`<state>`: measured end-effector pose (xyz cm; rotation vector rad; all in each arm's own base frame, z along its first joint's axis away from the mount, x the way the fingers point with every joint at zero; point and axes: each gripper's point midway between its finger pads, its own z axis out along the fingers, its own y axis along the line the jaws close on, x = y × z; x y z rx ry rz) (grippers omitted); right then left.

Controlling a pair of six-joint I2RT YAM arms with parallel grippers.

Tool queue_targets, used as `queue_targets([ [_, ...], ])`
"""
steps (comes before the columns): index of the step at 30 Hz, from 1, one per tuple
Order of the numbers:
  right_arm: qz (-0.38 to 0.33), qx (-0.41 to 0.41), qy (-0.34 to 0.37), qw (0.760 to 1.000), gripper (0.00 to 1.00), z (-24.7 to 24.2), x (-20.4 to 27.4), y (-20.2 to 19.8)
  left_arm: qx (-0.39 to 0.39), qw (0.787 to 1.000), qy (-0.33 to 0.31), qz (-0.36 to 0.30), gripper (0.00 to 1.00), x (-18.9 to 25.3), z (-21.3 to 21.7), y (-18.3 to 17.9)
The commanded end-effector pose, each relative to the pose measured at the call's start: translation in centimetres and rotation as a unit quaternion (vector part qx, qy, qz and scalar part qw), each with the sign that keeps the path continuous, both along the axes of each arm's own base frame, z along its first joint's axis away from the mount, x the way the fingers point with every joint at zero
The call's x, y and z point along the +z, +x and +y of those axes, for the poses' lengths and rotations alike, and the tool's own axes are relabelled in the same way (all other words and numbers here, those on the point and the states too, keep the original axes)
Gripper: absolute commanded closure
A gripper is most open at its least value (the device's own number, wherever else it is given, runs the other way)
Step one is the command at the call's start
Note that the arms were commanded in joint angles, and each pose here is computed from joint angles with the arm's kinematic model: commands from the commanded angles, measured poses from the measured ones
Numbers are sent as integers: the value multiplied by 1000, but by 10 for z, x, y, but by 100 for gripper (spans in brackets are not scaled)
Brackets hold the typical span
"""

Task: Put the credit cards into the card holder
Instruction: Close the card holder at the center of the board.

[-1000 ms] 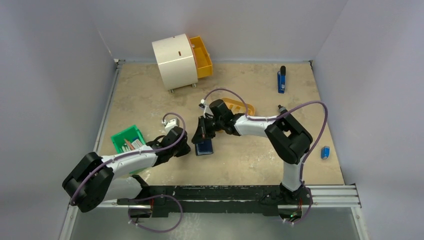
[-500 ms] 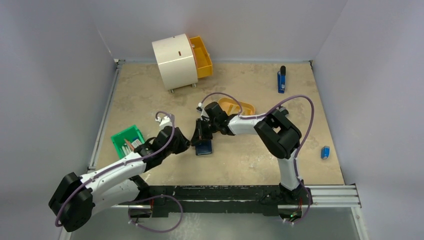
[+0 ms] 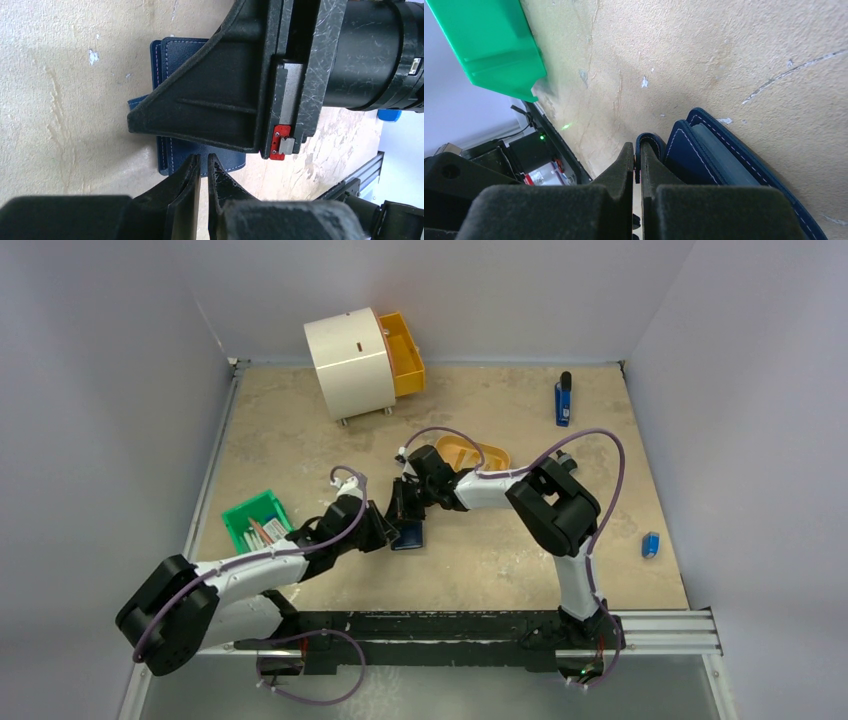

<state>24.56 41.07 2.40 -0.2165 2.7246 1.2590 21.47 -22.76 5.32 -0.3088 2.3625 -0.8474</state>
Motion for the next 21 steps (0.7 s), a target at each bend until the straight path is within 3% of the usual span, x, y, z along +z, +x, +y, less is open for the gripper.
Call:
queue_targets([
  [1,-8,-7,-10,1000,100,2,2,5,-6,999,-29,-32,90,15,-12,10],
  [7,-16,-2,-25,1000,99,-1,2,6,-2,1000,-6,-22,90,-2,-5,8],
  [13,-20,1,-48,999,92,-5,-3,6,0,1000,-6,-19,91,-13,-6,9],
  [21,-42,11,-77,996,63,-10,1,8,-5,1000,-14,-21,91,-13,-11,11],
])
